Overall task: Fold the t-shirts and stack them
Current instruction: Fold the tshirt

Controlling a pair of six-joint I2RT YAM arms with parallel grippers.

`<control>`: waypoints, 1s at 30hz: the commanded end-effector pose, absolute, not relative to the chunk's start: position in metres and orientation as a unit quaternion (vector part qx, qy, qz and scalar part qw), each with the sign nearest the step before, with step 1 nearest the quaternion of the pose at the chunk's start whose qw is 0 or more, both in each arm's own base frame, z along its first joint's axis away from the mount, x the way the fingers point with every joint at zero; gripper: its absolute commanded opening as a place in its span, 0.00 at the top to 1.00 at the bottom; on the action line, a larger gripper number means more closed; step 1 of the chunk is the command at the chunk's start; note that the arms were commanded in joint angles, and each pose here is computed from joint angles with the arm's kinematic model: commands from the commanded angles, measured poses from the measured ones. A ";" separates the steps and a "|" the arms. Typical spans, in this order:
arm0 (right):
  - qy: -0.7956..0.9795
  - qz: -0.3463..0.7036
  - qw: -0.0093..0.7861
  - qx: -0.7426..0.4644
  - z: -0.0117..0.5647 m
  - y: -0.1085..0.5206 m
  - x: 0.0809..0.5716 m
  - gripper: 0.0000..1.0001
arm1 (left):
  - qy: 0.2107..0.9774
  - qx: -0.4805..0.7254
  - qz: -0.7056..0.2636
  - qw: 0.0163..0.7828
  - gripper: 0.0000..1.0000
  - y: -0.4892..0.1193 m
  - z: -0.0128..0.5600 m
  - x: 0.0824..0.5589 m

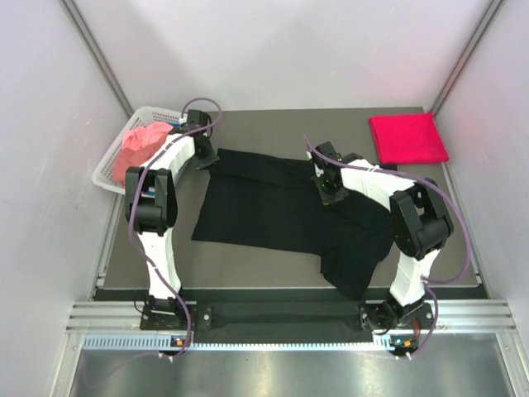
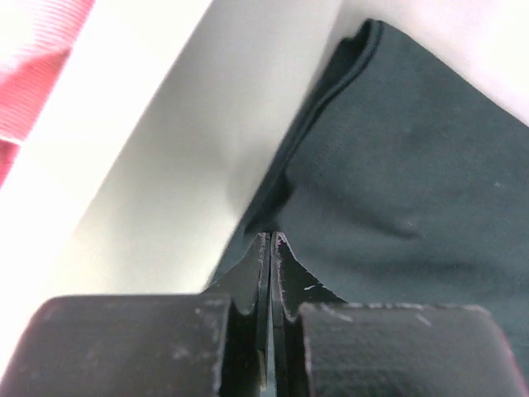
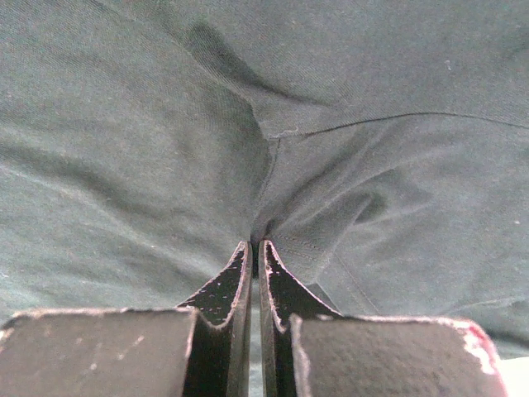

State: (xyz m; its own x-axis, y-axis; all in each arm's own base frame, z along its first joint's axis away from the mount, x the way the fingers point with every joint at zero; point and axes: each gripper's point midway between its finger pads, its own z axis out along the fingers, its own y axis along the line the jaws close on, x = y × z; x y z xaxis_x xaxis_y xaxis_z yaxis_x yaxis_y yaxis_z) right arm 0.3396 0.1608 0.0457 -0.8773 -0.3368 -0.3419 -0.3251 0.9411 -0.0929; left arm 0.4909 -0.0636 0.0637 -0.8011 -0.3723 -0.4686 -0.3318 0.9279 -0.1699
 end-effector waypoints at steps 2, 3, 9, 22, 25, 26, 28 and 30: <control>0.962 -0.029 0.202 -0.179 0.075 0.152 0.338 1.00 | 0.952 -0.188 -0.009 0.241 1.00 -0.053 0.056 0.489; 0.962 -0.031 0.202 -0.181 0.077 0.151 0.337 1.00 | 0.952 -0.188 -0.009 0.240 1.00 -0.052 0.056 0.489; 0.962 -0.029 0.188 -0.193 0.079 0.148 0.328 1.00 | 0.957 -0.186 -0.004 0.222 1.00 -0.052 0.046 0.485; 0.963 -0.013 0.186 -0.194 0.071 0.154 0.325 1.00 | 0.951 -0.164 -0.059 0.256 0.66 -0.070 0.073 0.478; 0.963 -0.011 0.184 -0.194 0.070 0.155 0.324 1.00 | 0.956 -0.163 -0.059 0.238 0.66 -0.071 0.061 0.473; 0.964 -0.010 0.183 -0.194 0.070 0.155 0.324 1.00 | 0.959 -0.165 -0.054 0.224 0.65 -0.070 0.053 0.469; 0.964 -0.009 0.184 -0.192 0.069 0.155 0.325 1.00 | 0.961 -0.164 -0.048 0.217 0.64 -0.068 0.046 0.467; 0.963 -0.009 0.186 -0.193 0.070 0.155 0.325 1.00 | 0.962 -0.162 -0.045 0.214 0.65 -0.067 0.040 0.466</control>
